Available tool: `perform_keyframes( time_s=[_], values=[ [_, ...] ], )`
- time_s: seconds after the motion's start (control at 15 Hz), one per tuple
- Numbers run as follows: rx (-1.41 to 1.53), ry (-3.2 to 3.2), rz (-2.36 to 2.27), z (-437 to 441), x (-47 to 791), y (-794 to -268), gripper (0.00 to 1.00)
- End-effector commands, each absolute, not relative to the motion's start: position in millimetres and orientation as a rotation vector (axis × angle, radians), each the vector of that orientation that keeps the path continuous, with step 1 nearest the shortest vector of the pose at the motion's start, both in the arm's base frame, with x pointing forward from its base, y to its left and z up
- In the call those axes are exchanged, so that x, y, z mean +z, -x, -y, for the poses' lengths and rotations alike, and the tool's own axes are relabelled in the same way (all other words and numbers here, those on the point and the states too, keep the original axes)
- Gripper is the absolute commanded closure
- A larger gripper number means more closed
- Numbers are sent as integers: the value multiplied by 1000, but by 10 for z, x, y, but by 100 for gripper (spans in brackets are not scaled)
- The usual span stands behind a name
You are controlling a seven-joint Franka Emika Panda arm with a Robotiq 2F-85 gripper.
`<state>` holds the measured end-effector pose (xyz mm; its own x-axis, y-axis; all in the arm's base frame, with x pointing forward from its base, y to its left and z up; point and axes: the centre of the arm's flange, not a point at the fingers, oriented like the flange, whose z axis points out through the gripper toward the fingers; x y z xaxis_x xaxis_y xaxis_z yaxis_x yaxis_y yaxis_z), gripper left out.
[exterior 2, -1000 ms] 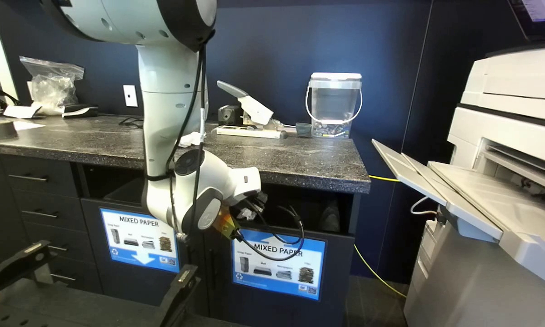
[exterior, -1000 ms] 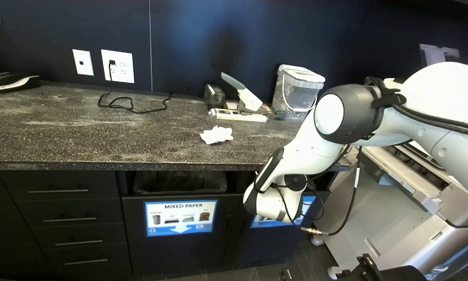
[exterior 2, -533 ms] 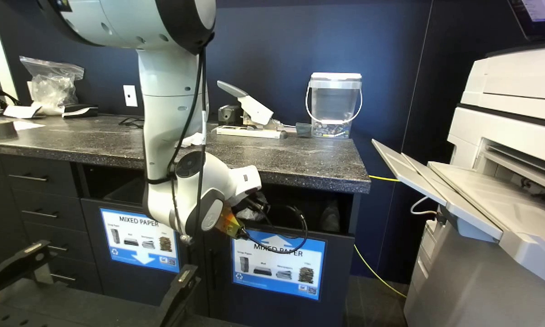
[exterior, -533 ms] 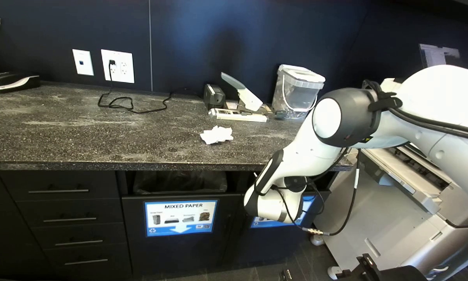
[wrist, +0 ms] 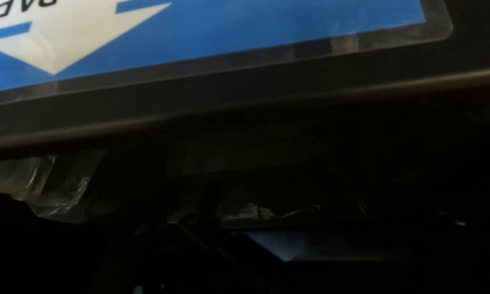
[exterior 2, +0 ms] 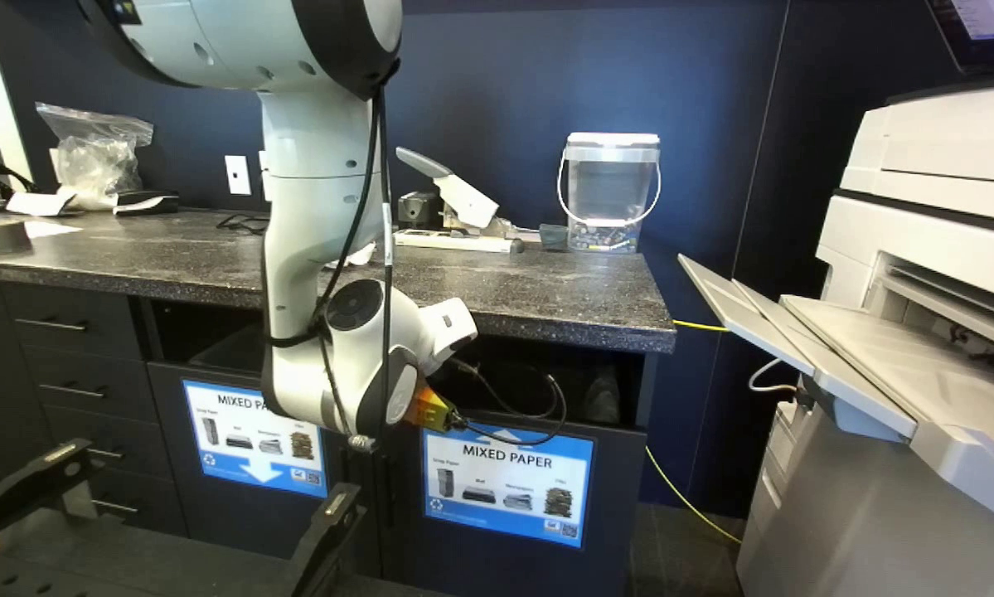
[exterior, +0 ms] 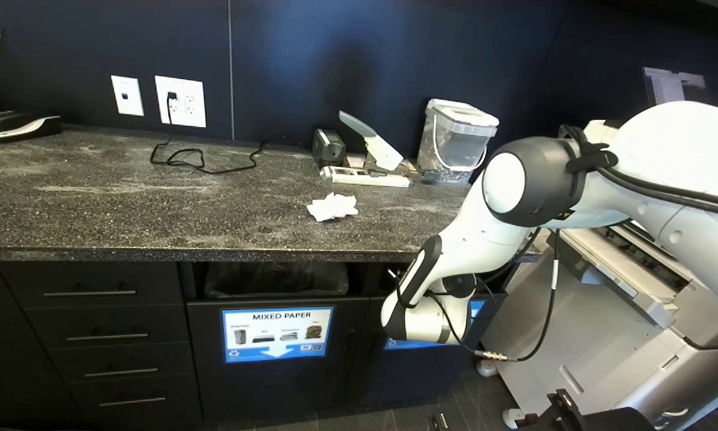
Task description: Place the papers on the counter inside the bin on the right
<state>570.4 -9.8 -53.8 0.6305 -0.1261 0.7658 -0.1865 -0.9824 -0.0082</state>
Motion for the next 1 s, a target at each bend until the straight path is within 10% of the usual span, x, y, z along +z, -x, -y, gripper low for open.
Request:
perform_keyframes(
  time_s=[0.0, 0.93],
  values=[
    [1218, -2800, 91, 162, -212, -5653, 0],
    [795, -2990, -387, 71, 1432, -4967, 0]
  ],
)
